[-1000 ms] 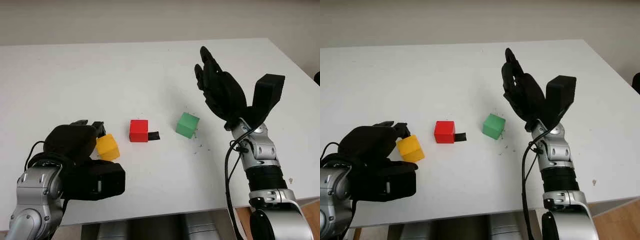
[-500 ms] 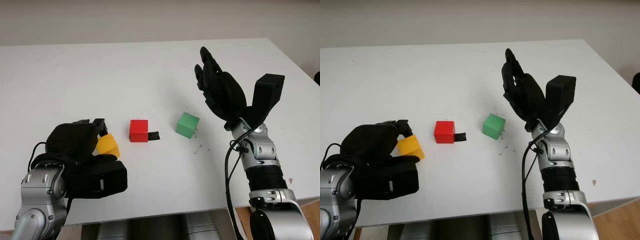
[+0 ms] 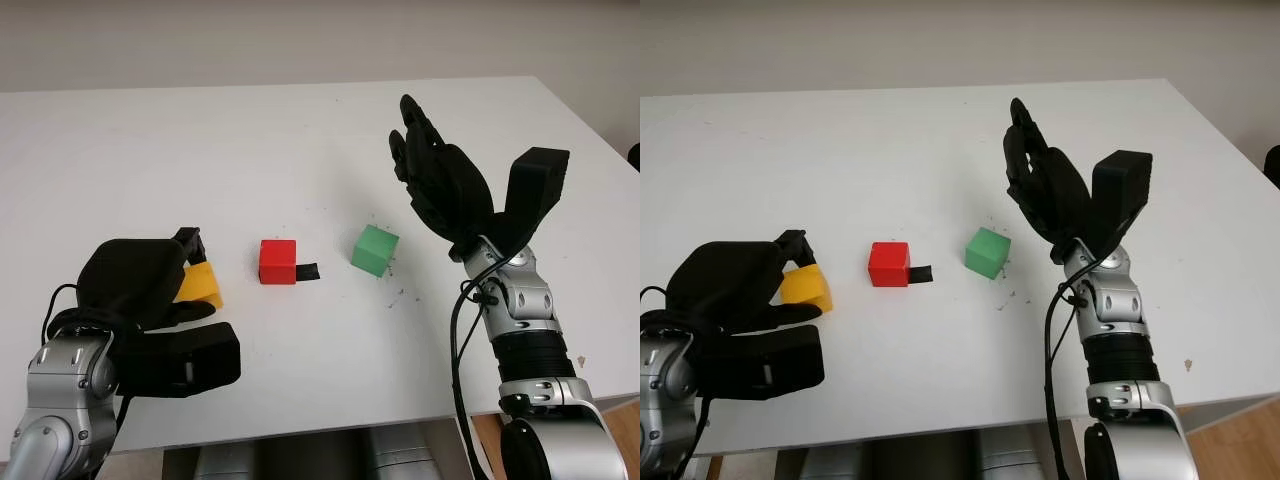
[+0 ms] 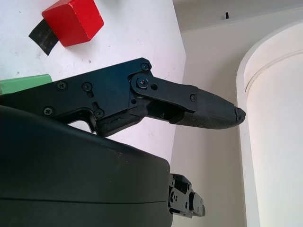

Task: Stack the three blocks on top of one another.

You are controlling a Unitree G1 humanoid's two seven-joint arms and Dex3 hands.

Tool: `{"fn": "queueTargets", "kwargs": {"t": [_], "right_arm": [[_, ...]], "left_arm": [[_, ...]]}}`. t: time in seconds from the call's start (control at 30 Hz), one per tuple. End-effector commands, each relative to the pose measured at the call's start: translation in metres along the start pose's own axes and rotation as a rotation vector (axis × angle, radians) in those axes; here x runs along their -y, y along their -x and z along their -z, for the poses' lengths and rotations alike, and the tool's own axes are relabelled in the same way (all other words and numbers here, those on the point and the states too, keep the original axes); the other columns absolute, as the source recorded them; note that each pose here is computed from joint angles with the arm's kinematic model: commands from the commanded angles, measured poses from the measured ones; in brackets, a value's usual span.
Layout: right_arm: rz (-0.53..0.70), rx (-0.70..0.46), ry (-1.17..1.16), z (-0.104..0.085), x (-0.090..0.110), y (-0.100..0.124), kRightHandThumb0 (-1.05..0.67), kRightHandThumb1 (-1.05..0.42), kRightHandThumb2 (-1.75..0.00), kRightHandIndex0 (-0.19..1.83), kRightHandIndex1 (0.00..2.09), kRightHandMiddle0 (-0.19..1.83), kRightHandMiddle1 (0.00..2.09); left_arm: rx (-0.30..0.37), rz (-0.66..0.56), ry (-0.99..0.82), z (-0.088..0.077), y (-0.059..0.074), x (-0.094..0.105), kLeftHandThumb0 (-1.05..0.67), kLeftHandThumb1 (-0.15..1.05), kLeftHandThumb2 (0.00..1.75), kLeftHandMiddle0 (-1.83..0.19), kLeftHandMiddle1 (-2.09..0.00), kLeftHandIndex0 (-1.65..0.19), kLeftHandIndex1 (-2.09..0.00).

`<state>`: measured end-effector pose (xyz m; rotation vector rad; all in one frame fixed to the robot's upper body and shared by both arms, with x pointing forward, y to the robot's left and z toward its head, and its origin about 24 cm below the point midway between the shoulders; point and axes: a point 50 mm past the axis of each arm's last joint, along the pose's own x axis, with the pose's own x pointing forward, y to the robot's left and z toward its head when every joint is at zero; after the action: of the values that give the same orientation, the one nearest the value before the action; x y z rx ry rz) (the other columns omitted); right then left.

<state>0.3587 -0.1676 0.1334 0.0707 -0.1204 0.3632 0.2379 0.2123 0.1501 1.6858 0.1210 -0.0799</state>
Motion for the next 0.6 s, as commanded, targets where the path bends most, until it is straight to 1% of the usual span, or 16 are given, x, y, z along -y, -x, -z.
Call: {"fn": "queueTargets", "kwargs": {"t": [0.0,0.17,0.27,0.33,0.37,0.4,0.47,0.53,0.57], "right_arm": [[0.001,0.025,0.005,-0.007,0.001,-0.001,-0.75,-1.05,-0.68,-0.19,0.00,-0.19,0.00],[-0.003,0.027,0.003,-0.007,0.001,0.000,-0.74,-1.05,-0.68,-0.19,0.00,-0.19,0.00],[0.000,0.031,0.005,-0.006,0.000,0.000,-0.74,-1.05,-0.68,-0.19,0.00,-0.19,0.00],[-0.001,0.030,0.001,-0.006,0.000,0.000,-0.74,-1.05,-0.68,-0.19,0.00,-0.19,0.00],[-0.001,0.029,-0.001,-0.005,0.000,0.000,-0.74,-1.05,-0.67,-0.19,0.00,-0.19,0.00],[-0.002,0.028,-0.001,-0.005,0.000,0.000,-0.74,-1.05,-0.67,-0.19,0.00,-0.19,0.00],[-0.001,0.027,-0.003,-0.005,0.000,0.000,-0.74,-1.05,-0.68,-0.19,0.00,-0.19,0.00],[0.000,0.026,-0.004,-0.005,0.000,0.000,-0.74,-1.05,-0.67,-0.19,0.00,-0.19,0.00],[0.000,0.026,-0.004,-0.005,0.000,0.000,-0.74,-1.05,-0.67,-0.19,0.00,-0.19,0.00]], "left_arm": [[0.006,-0.021,-0.025,0.001,0.000,-0.009,-0.33,0.99,0.05,-0.51,-0.06,-0.43,-1.27],[0.031,-0.023,-0.054,0.002,0.000,-0.025,-0.32,0.97,0.05,-0.51,-0.05,-0.46,-1.18],[0.053,-0.054,-0.016,0.005,-0.002,-0.041,-0.33,1.00,0.06,-0.50,-0.05,-0.44,-1.24],[0.069,-0.067,0.020,0.008,-0.004,-0.057,-0.33,1.01,0.06,-0.48,-0.05,-0.39,-1.24],[0.074,-0.068,0.028,0.009,-0.005,-0.062,-0.34,1.02,0.06,-0.47,-0.04,-0.37,-1.24],[0.079,-0.069,0.035,0.010,-0.005,-0.067,-0.34,1.03,0.09,-0.42,-0.04,-0.28,-1.34],[0.104,-0.096,0.041,0.012,-0.008,-0.080,-0.33,1.03,0.07,-0.43,-0.06,-0.32,-1.33],[0.122,-0.107,0.050,0.013,-0.009,-0.089,-0.34,1.02,0.06,-0.44,-0.06,-0.34,-1.33],[0.133,-0.104,0.059,0.014,-0.010,-0.094,-0.34,1.03,0.06,-0.43,-0.06,-0.32,-1.37]]}}
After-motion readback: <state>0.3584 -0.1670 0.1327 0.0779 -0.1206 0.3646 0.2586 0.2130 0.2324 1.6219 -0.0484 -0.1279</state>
